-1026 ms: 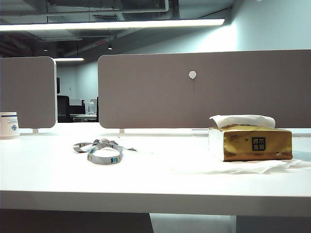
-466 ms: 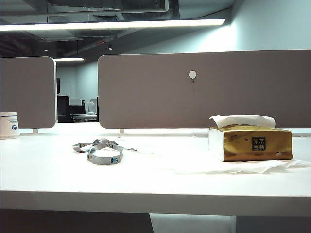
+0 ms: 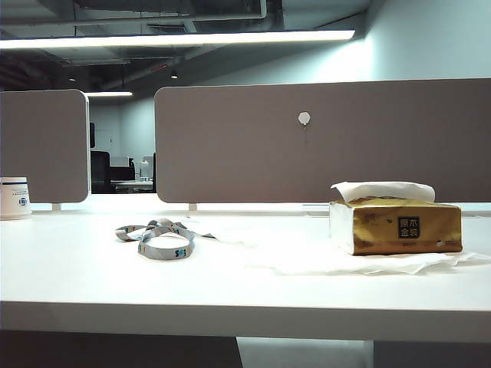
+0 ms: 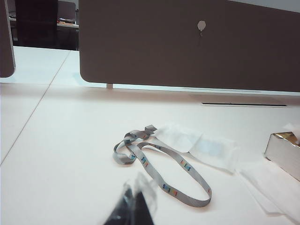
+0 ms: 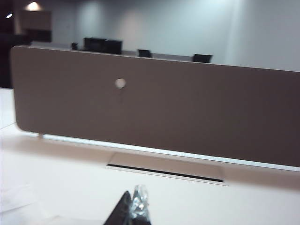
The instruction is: Pull out a tissue from the tissue box and use it to cover the ID card on the tabletop.
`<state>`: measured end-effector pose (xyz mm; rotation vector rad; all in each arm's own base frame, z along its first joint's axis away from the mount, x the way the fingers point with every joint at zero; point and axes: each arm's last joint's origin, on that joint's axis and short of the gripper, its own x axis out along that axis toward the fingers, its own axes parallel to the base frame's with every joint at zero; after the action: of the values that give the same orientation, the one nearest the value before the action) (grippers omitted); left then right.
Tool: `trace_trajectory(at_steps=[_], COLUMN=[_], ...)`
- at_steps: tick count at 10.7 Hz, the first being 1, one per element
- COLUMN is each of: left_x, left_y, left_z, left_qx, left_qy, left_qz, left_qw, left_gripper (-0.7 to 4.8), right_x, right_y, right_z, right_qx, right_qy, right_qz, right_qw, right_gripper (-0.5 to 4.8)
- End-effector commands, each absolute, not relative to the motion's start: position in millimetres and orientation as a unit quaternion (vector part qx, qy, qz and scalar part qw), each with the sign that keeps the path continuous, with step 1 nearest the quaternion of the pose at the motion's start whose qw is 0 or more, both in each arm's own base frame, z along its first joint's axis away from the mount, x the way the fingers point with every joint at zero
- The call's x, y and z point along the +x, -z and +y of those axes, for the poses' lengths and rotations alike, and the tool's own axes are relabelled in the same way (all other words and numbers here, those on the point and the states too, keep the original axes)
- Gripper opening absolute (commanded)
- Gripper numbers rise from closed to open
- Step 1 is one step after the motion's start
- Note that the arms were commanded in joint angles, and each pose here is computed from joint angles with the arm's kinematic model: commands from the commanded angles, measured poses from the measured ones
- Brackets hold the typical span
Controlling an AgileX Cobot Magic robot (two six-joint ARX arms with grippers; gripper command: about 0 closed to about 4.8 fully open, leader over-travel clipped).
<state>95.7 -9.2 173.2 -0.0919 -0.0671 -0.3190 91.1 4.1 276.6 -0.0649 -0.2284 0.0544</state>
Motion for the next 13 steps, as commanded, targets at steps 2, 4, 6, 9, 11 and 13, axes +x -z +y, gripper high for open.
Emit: trace_trajectory(at_steps=[2, 4, 6, 9, 11, 13], left_x=[95.3, 95.3, 95.3, 95.3, 95.3, 95.3], left_y=[-175.5, -175.5, -175.5, -175.5, -175.5, -175.4], left_z=[-9.6, -9.5, -9.5, -9.5, -9.5, -9.5], left_qx=[-0.044, -0.044, -0.045, -0.048, -0.048, -0.048], left_qy=[0.164, 0.163, 0.163, 0.163, 0.163, 0.163], left_qz=[-0.039, -0.04, -0.04, -0.039, -0.039, -0.039], left_qw=[0.985, 0.985, 0.985, 0.985, 0.985, 0.985], left_gripper=[-0.06, -0.06, -0.06, -0.06, -0.06, -0.06], right_x=[69.7, 66.9, 66.4, 75.0, 79.7, 85.4], right_y=[-253.4, -249.6, -249.2, -231.0, -220.9, -209.1], right_z=[-3.7, -4.5, -3.6, -3.9, -4.4, -4.9], right_qx=[-0.03, -0.011, -0.003, 0.011, 0.011, 0.01], right_qy=[0.01, 0.0, -0.014, -0.023, -0.023, -0.025], right_qz=[-0.06, -0.045, -0.047, -0.046, -0.041, -0.049], right_qw=[0.998, 0.999, 0.999, 0.999, 0.999, 0.998], right_gripper=[-0.05, -0.05, -0.05, -0.06, -0.06, -0.06])
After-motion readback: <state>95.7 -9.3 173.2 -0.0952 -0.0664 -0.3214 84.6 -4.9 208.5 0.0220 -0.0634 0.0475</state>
